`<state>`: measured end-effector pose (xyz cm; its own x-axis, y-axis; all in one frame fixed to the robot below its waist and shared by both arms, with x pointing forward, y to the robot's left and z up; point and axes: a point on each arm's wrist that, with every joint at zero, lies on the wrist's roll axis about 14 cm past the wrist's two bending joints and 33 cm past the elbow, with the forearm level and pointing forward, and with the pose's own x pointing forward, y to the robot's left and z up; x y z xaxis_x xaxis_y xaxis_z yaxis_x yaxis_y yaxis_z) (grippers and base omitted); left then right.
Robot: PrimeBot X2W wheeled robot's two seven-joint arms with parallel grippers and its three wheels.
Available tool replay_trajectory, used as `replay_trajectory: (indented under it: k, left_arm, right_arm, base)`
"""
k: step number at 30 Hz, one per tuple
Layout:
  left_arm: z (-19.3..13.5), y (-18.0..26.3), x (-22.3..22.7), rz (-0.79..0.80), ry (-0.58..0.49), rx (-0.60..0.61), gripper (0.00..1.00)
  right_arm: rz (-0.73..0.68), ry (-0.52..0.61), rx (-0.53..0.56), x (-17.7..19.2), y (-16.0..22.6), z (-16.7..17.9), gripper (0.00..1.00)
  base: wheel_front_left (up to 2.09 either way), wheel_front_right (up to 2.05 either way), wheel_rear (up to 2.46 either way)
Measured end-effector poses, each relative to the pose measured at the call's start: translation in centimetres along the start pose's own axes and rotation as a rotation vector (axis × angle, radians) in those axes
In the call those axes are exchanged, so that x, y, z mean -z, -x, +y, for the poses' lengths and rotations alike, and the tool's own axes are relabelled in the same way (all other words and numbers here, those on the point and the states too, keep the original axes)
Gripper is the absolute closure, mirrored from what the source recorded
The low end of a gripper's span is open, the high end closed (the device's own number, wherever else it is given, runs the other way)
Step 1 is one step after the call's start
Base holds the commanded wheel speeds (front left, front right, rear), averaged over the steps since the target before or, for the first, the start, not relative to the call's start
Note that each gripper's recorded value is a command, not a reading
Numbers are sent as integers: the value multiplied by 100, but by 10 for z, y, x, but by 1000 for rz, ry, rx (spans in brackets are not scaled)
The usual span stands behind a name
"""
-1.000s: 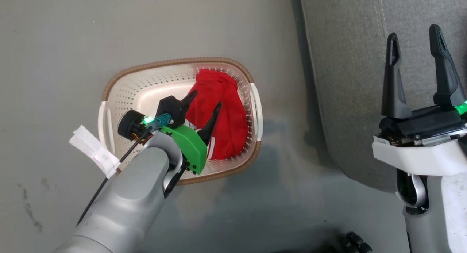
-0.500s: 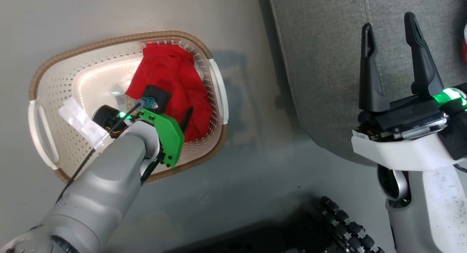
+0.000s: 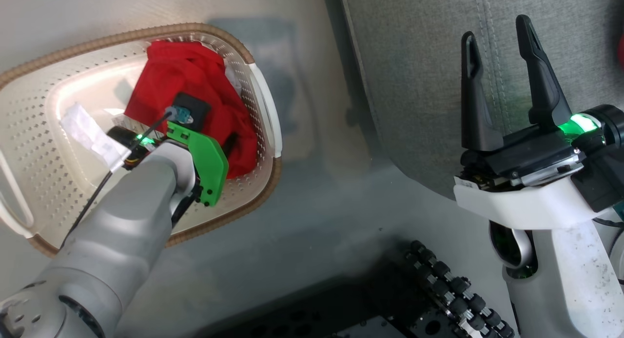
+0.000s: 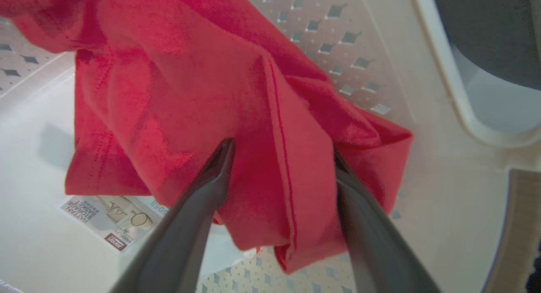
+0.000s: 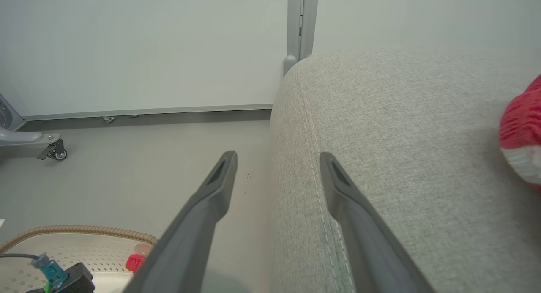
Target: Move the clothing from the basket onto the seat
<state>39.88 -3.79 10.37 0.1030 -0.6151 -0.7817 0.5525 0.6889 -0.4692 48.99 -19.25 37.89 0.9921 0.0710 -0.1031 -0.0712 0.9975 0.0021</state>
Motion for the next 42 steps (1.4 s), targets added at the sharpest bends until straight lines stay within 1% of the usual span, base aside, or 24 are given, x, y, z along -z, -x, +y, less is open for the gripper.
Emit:
replay_trajectory:
  k: [5, 10, 19, 25, 26, 27, 33, 39, 42]
  left_arm:
    - [11, -15, 12, 73, 22, -25, 0]
    - [12, -26, 22, 130, 31, -51, 0]
    - [32, -29, 34, 202, -19, -154, 0]
    - [43, -27, 38, 224, -29, -185, 0]
    - [43, -27, 39, 229, -28, -184, 24]
    - [43, -26, 39, 231, -28, -181, 100]
    - [49, -23, 37, 217, -21, -188, 100]
    - [55, -15, 22, 148, 30, -206, 100]
    - [49, -8, 18, 107, 65, -198, 100]
  right_arm:
    - [20, -4, -13, 11, -1, 4, 0]
    - [29, 0, -19, 15, -1, 6, 0]
    - [49, 4, -18, 19, 7, 8, 0]
    - [60, 1, -19, 23, 8, 9, 0]
    - [60, 0, -20, 23, 8, 9, 0]
    - [60, -1, -21, 23, 8, 9, 0]
    - [47, 3, -30, 21, 3, 11, 0]
    - [-1, 4, -41, 8, -8, 12, 0]
    - [-12, 19, -37, 2, -9, 9, 0]
  base:
    - [0, 0, 0]
    - [0, 0, 0]
    - [0, 0, 0]
    - [0, 0, 0]
    - [0, 0, 0]
    - [0, 0, 0]
    - [0, 0, 0]
    - [0, 0, 0]
    - [0, 0, 0]
